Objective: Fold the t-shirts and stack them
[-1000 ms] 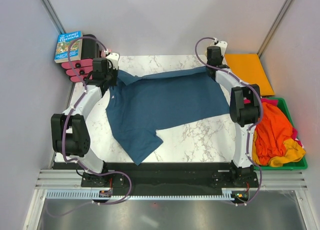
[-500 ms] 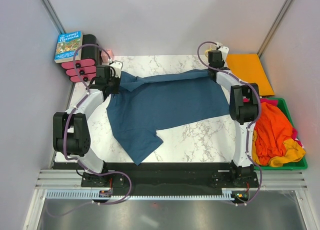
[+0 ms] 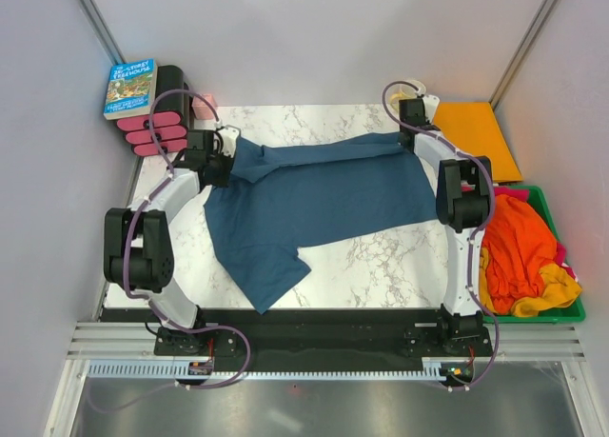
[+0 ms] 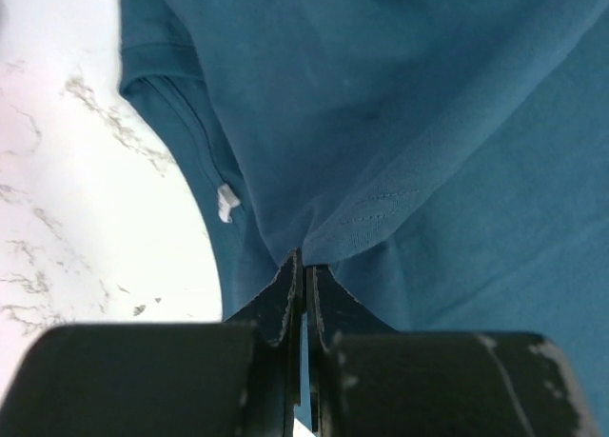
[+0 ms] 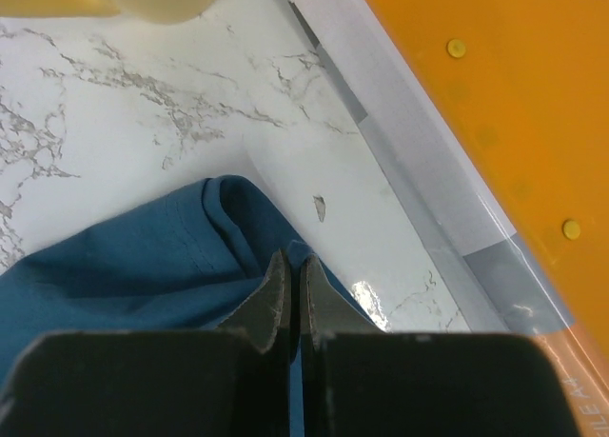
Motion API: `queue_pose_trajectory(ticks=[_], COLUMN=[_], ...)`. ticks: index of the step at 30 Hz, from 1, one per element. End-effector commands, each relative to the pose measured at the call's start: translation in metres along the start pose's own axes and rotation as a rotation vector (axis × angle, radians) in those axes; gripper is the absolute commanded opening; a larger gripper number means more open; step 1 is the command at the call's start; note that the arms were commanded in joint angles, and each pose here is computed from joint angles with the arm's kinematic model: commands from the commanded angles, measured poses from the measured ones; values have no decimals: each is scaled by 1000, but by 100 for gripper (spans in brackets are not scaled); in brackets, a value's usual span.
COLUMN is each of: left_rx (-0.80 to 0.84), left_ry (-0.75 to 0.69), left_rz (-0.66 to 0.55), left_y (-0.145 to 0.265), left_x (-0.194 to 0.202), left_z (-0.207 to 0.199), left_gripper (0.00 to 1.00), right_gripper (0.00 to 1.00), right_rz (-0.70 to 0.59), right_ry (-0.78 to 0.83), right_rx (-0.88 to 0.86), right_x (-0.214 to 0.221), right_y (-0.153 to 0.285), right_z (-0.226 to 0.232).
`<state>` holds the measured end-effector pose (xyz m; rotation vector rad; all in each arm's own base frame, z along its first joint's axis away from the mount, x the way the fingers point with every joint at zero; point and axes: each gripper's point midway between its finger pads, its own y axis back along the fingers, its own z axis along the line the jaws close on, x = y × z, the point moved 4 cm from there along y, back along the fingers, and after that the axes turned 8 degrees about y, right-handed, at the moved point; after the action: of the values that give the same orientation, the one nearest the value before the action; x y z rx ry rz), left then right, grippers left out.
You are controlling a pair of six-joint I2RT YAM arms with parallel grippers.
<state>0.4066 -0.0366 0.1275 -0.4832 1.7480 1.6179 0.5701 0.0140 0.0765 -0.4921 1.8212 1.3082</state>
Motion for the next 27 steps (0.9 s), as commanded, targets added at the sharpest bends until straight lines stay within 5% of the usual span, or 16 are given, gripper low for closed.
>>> queue_pose_trajectory(ticks=[1, 3, 5, 7, 8, 11, 13, 21, 27], left_rx=[60, 79, 82, 90, 95, 94, 83, 52, 53], left_ry=[-74, -88, -99, -97, -99, -87, -66, 13, 68], left_rz=[72, 100, 109, 107, 91, 30, -22, -144, -133], left_y=[-2, -2, -1, 0, 5, 16, 21, 14, -23], left_x=[15, 21, 22, 24, 21, 9, -3, -48, -69], left_z=[-8, -10, -11, -12, -13, -14, -13, -5, -1], left_gripper=[2, 2, 9, 30, 51, 70, 73, 67, 61], right_gripper=[0, 1, 15, 26, 39, 60, 73, 68, 44], right_rz=[17, 28, 19, -9, -33, -93, -128, -162, -128], right_ry=[-27, -27, -38, -60, -70, -98, -114, -100, -50], right_rx=[36, 43, 40, 27, 3, -37, -59, -181, -192], right_x=[-5, -2, -6, -16, -17, -37, -53, -69, -64], right_y=[-6, -7, -5, 2, 4, 18, 29, 44, 14], right_z=[-8, -9, -9, -10, -7, -6, -5, 28, 53])
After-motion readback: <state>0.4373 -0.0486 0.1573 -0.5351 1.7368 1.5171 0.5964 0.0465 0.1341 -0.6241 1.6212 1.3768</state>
